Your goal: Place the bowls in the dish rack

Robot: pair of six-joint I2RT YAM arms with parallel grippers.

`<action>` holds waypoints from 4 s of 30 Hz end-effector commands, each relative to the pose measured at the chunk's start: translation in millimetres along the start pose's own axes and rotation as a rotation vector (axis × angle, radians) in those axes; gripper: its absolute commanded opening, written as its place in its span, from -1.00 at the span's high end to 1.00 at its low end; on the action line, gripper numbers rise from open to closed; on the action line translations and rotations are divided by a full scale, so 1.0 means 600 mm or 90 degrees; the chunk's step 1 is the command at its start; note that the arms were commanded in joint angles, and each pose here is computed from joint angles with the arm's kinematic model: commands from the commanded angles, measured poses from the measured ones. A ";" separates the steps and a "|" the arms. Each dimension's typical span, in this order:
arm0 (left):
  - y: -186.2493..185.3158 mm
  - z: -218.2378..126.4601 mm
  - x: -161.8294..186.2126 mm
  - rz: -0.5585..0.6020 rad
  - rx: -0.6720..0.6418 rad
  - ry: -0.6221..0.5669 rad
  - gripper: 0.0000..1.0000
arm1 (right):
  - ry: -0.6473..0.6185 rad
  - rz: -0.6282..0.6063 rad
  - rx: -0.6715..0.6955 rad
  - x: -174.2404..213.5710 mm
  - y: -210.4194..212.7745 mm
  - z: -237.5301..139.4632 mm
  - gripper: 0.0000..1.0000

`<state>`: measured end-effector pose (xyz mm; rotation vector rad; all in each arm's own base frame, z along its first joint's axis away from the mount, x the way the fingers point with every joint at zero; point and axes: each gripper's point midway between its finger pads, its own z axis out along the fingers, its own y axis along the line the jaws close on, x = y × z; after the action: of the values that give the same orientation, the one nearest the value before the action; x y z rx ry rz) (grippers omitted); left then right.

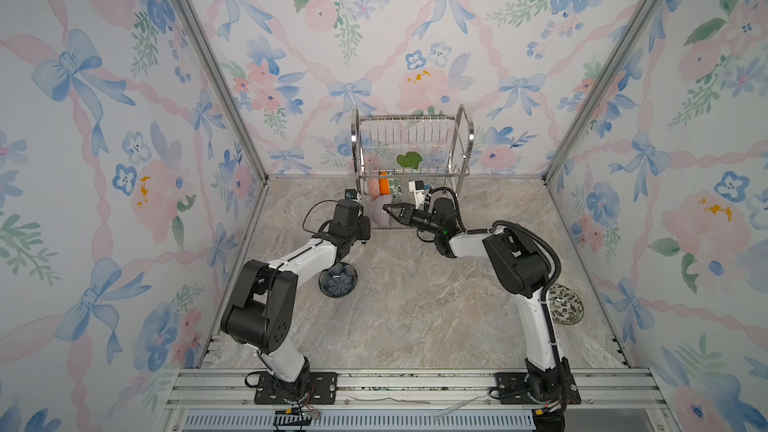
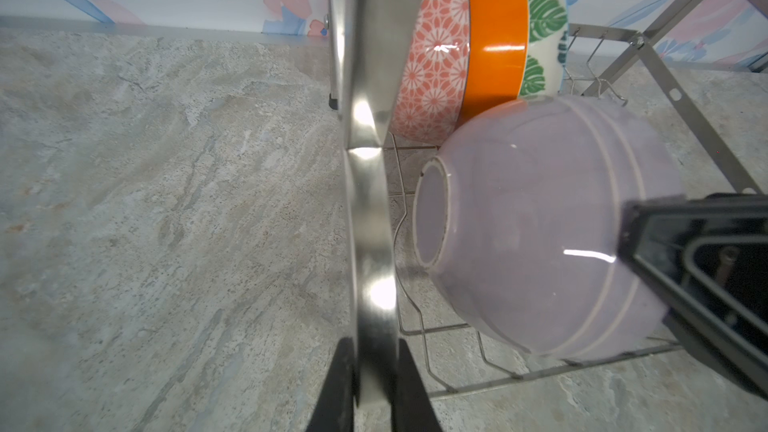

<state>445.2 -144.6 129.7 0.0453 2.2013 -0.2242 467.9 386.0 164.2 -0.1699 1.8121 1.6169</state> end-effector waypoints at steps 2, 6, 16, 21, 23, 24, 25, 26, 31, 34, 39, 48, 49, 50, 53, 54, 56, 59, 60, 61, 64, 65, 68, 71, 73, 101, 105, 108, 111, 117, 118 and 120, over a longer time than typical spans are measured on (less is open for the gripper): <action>-0.009 -0.006 0.004 -0.016 0.012 0.014 0.88 | 0.033 -0.004 0.078 0.014 -0.035 -0.030 0.92; -0.010 -0.007 0.003 -0.017 0.012 0.013 0.88 | 0.052 -0.026 0.098 0.019 -0.033 -0.032 0.86; -0.015 -0.012 0.000 -0.016 0.014 0.009 0.78 | 0.057 -0.045 0.099 0.015 -0.019 -0.030 0.59; -0.017 -0.015 -0.004 -0.019 0.015 0.005 0.66 | 0.054 -0.061 0.097 0.014 -0.002 -0.035 0.44; -0.018 -0.015 -0.003 -0.020 0.017 0.005 0.59 | 0.052 -0.067 0.097 0.013 0.005 -0.039 0.39; -0.019 -0.015 -0.004 -0.020 0.017 0.004 0.58 | 0.051 -0.068 0.097 0.013 0.007 -0.041 0.37; -0.018 -0.016 -0.004 -0.021 0.017 0.004 0.56 | 0.049 -0.071 0.097 0.011 0.011 -0.043 0.35; -0.020 -0.016 -0.004 -0.021 0.017 0.003 0.55 | 0.048 -0.074 0.097 0.011 0.015 -0.045 0.34; -0.020 -0.019 -0.008 -0.023 0.017 -0.001 0.41 | 0.040 -0.086 0.096 0.005 0.029 -0.052 0.20; -0.022 -0.022 -0.011 -0.023 0.018 -0.004 0.29 | 0.037 -0.093 0.093 0.002 0.040 -0.056 0.18; -0.022 -0.027 -0.016 -0.025 0.017 -0.011 -0.03 | 0.034 -0.106 0.102 0.001 0.054 -0.065 0.12; -0.023 -0.039 -0.023 -0.024 0.005 -0.023 -0.79 | 0.051 -0.146 0.174 0.018 0.046 -0.094 -0.13; -0.023 -0.040 -0.023 -0.024 0.004 -0.023 -0.81 | 0.053 -0.148 0.179 0.019 0.044 -0.096 -0.14; -0.024 -0.042 -0.025 -0.025 0.005 -0.025 -0.83 | 0.054 -0.149 0.179 0.019 0.045 -0.096 -0.16; -0.025 -0.047 -0.027 -0.027 0.005 -0.025 -0.87 | 0.053 -0.152 0.186 0.018 0.047 -0.101 -0.25; -0.026 -0.050 -0.027 -0.027 0.004 -0.026 -0.89 | 0.053 -0.155 0.189 0.017 0.048 -0.102 -0.27; -0.026 -0.058 -0.030 -0.027 0.004 -0.030 -0.94 | 0.059 -0.165 0.198 0.020 0.053 -0.105 -0.33; -0.024 -0.073 -0.035 -0.028 -0.002 -0.040 -0.96 | 0.075 -0.192 0.222 0.028 0.056 -0.113 -0.42; -0.025 -0.078 -0.037 -0.028 0.000 -0.043 -0.96 | 0.079 -0.200 0.228 0.030 0.059 -0.115 -0.51; -0.025 -0.083 -0.038 -0.031 0.001 -0.045 -0.96 | 0.085 -0.209 0.234 0.034 0.062 -0.117 -0.61; -0.028 -0.097 -0.044 -0.039 0.007 -0.054 -0.96 | 0.097 -0.240 0.255 0.041 0.072 -0.128 -0.93; -0.028 -0.103 -0.047 -0.045 0.011 -0.058 -0.96 | 0.099 -0.252 0.267 0.042 0.075 -0.133 -0.93; -0.035 -0.123 -0.053 -0.060 0.031 -0.070 -0.96 | 0.108 -0.284 0.290 0.049 0.088 -0.147 -0.93; -0.030 -0.147 -0.062 -0.073 0.028 -0.090 -0.96 | 0.102 -0.301 0.319 0.048 0.096 -0.170 -0.93; -0.022 -0.160 -0.067 -0.080 0.017 -0.104 -0.96 | 0.092 -0.307 0.352 0.046 0.091 -0.191 -0.93; -0.270 -0.238 -0.060 0.083 0.315 -0.149 -0.96 | -0.091 -0.174 0.838 0.000 0.053 -0.621 -0.93; -0.357 -0.245 -0.027 0.170 0.373 -0.134 -0.96 | -0.082 -0.104 0.925 0.022 0.026 -0.681 -0.93; -0.399 -0.240 -0.007 0.204 0.405 -0.120 -0.96 | -0.081 -0.067 0.990 0.035 0.019 -0.716 -0.93; -0.417 -0.226 0.004 0.203 0.419 -0.110 -0.96 | -0.089 0.006 1.065 0.048 0.009 -0.757 -0.93; -0.433 -0.211 0.022 0.215 0.428 -0.100 -0.96 | -0.079 0.134 1.131 0.076 -0.014 -0.805 -0.93; -0.436 -0.211 0.026 0.217 0.430 -0.098 -0.96 | -0.081 0.160 1.133 0.083 -0.019 -0.814 -0.93; -0.438 -0.211 0.031 0.216 0.437 -0.099 -0.96 | -0.089 0.197 1.127 0.094 -0.027 -0.825 -0.93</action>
<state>306.1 -371.3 211.6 0.7177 1.9035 -0.7168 254.4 -49.7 121.7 0.8938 2.4176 -0.3058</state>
